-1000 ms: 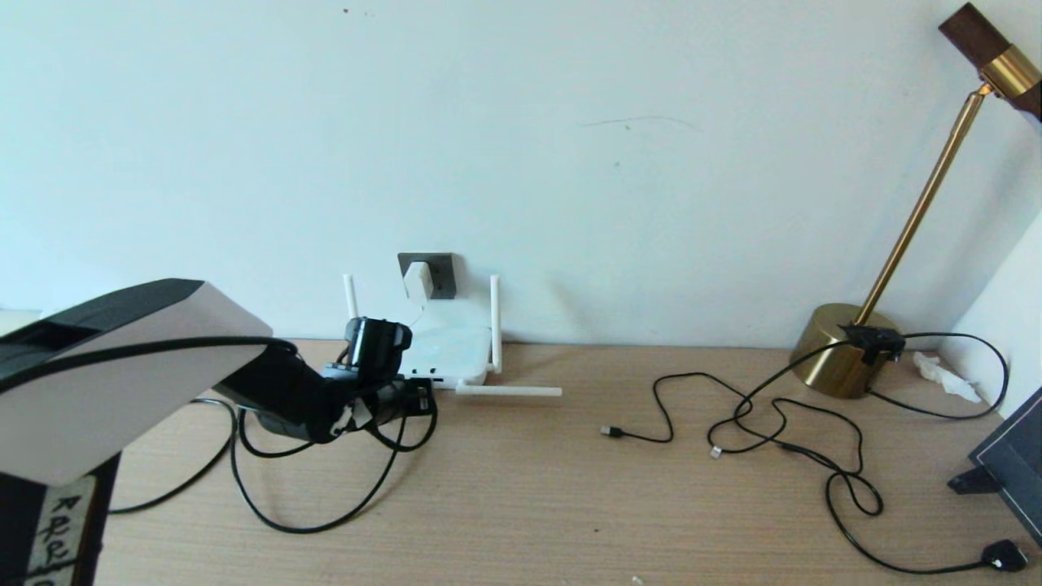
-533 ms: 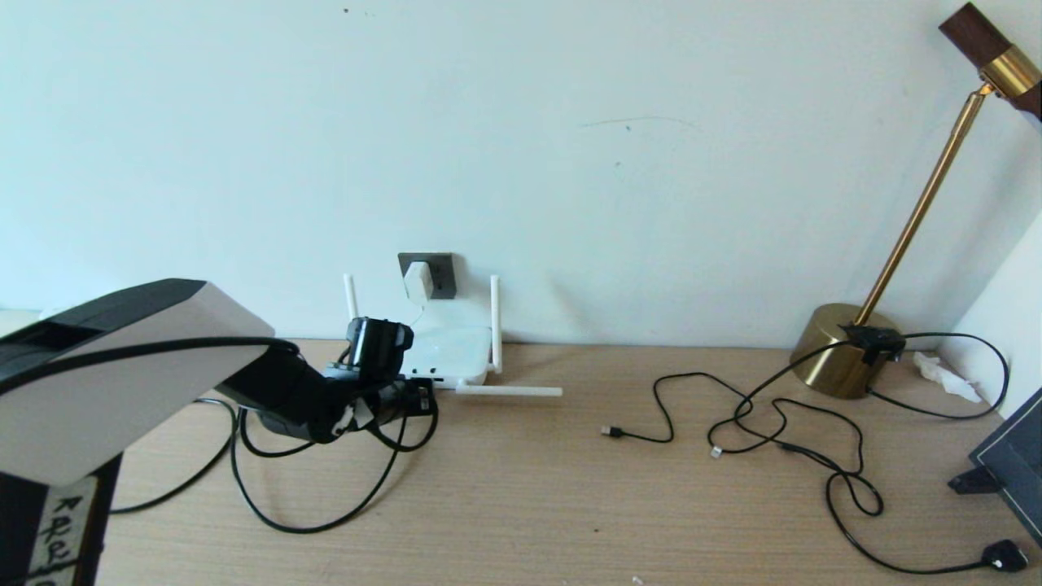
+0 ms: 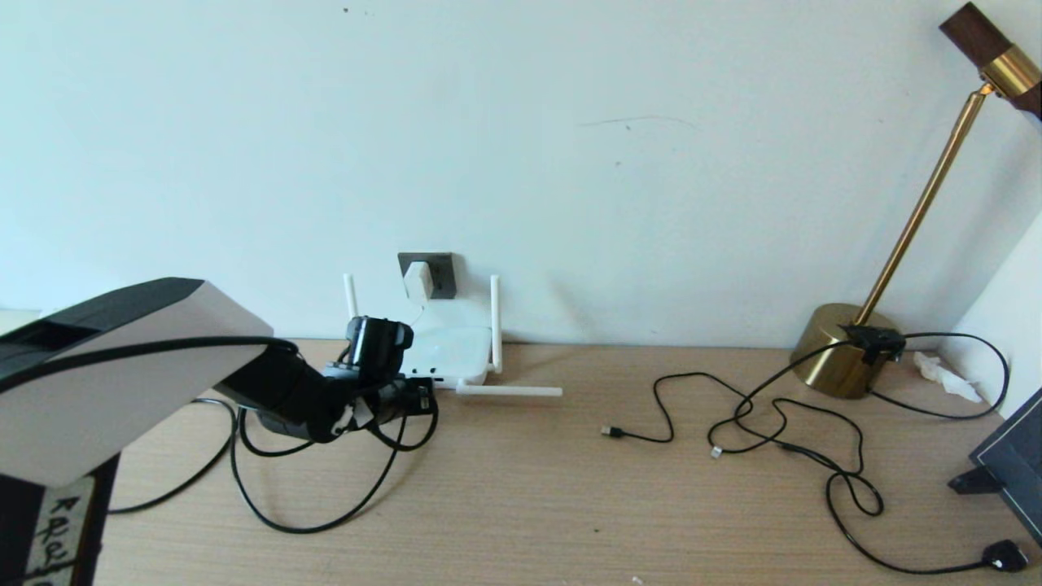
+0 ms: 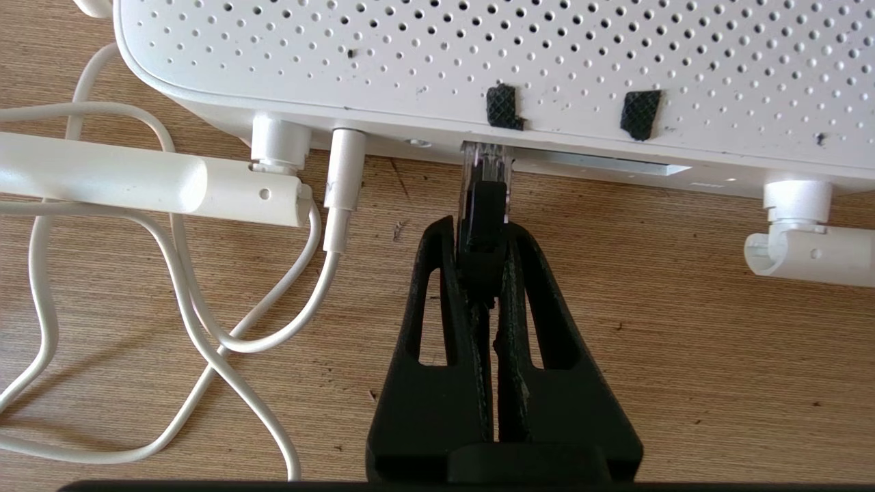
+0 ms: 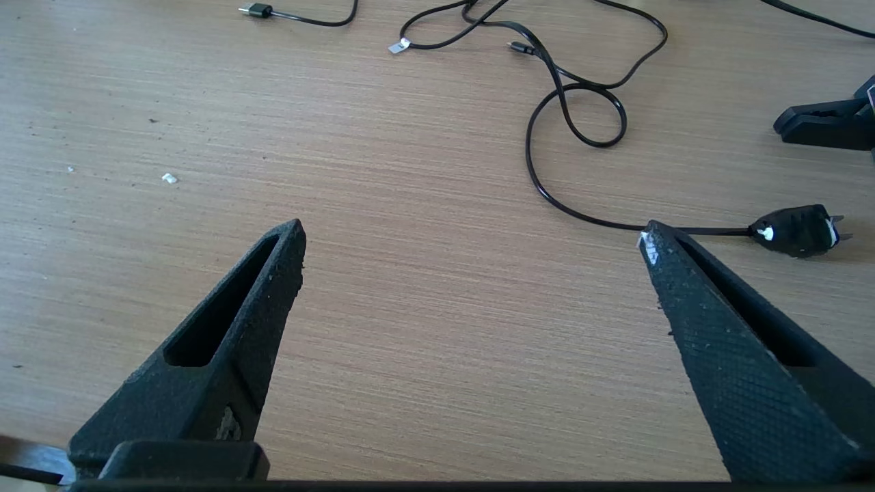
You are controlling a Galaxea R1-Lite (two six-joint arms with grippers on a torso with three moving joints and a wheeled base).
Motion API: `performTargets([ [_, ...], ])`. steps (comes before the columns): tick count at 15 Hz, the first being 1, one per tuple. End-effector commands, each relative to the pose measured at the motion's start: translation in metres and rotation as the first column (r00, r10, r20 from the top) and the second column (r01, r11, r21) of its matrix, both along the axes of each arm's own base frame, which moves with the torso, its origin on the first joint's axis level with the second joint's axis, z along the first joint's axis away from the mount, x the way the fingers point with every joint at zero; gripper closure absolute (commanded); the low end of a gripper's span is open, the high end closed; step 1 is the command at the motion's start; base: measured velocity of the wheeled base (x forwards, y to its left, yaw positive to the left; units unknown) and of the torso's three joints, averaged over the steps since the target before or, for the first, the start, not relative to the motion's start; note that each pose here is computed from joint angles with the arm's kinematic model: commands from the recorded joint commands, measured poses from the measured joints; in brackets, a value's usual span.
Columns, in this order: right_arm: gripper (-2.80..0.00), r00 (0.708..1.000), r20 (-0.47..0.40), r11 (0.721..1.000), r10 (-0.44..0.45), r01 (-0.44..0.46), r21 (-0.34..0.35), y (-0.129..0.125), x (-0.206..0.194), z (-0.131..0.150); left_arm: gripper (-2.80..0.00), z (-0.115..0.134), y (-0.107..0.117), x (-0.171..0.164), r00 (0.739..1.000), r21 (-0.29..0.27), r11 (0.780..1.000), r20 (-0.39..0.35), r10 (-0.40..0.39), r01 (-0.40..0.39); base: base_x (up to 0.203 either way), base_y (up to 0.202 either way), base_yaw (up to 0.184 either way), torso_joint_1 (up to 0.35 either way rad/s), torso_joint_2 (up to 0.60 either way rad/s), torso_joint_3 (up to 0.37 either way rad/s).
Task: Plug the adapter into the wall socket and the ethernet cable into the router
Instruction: Plug cable into router interface
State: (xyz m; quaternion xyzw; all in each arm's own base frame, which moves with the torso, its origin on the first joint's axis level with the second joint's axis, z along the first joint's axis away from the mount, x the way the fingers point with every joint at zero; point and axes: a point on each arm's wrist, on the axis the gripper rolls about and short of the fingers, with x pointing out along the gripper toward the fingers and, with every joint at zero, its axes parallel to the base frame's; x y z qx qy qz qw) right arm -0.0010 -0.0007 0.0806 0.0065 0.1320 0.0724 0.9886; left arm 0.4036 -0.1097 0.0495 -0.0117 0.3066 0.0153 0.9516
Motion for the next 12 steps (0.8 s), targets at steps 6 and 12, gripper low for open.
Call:
performTargets([
  [6,-2.80,1.000,-0.002,1.000,-0.012,0.012,-0.002,0.0000,0.0001,0.0003,0.00,-0.0001,0.0012,-0.0027,1.000,-0.001,1.000,-0.004,0.005,-0.005,0.000,0.000,0.000,0.000,0.00,0.000],
  [12,-2.80,0.998,-0.002,0.998,-0.067,0.067,-0.002,0.0001,-0.0001,0.0001,0.00,-0.0005,0.0006,-0.0028,1.000,0.000,1.000,-0.004,0.005,-0.005,0.000,0.000,0.000,0.000,0.00,0.000],
])
